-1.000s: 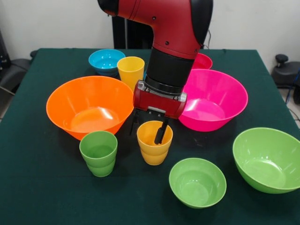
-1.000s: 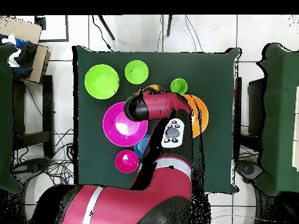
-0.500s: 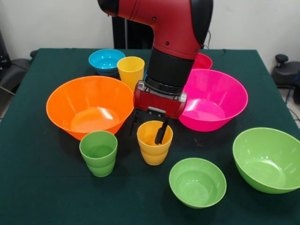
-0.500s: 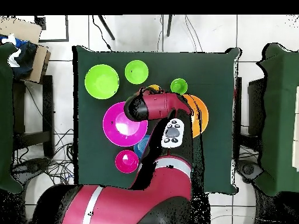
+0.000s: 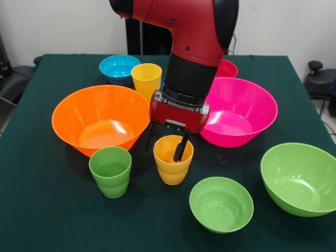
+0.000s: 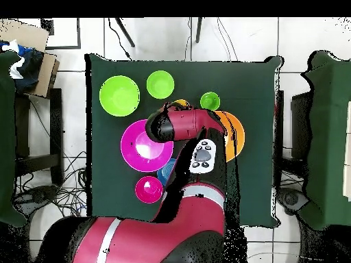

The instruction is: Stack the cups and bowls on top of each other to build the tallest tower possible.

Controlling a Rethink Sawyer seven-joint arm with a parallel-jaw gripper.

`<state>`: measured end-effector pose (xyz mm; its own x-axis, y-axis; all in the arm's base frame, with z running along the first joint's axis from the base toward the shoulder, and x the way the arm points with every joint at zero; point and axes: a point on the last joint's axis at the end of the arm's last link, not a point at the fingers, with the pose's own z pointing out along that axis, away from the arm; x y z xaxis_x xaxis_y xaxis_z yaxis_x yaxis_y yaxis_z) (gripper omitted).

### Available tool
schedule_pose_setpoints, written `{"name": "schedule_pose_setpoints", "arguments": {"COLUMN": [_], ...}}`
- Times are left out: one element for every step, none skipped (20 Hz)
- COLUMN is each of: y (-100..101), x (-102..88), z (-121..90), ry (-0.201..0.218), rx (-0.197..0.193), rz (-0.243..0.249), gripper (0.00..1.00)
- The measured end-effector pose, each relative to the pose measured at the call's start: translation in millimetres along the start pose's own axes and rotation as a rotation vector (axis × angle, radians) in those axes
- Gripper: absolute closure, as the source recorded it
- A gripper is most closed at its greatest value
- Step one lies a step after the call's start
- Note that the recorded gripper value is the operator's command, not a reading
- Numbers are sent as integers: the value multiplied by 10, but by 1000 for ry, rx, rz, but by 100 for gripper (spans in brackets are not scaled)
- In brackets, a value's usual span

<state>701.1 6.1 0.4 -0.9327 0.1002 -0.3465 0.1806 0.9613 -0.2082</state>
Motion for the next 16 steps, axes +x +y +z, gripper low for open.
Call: {"name": "schedule_pose_setpoints", "arguments": {"y": [0, 0, 1, 1, 2, 2, 2, 2, 2, 2, 2, 2, 2, 2, 2, -4], "x": [0, 0, 0, -1, -4, -4, -2, -2, -4, -2, -3, -3, -3, -2, -2, 3], "z": [0, 0, 0, 0, -1, -1, 0, 0, -1, 0, -1, -1, -1, 0, 0, -2], "ry": [0, 0, 0, 0, 0, 0, 0, 0, 0, 0, 0, 0, 0, 1, 1, 6], "rx": [0, 0, 0, 0, -1, -1, -1, -1, -1, -1, -1, -1, -1, -1, 0, 2], "rz": [0, 0, 1, 2, 2, 2, 2, 2, 2, 2, 2, 2, 2, 2, 2, 2], "gripper": [0, 0, 0, 0, 0, 0, 0, 0, 0, 0, 0, 0, 0, 0, 0, 100]}}
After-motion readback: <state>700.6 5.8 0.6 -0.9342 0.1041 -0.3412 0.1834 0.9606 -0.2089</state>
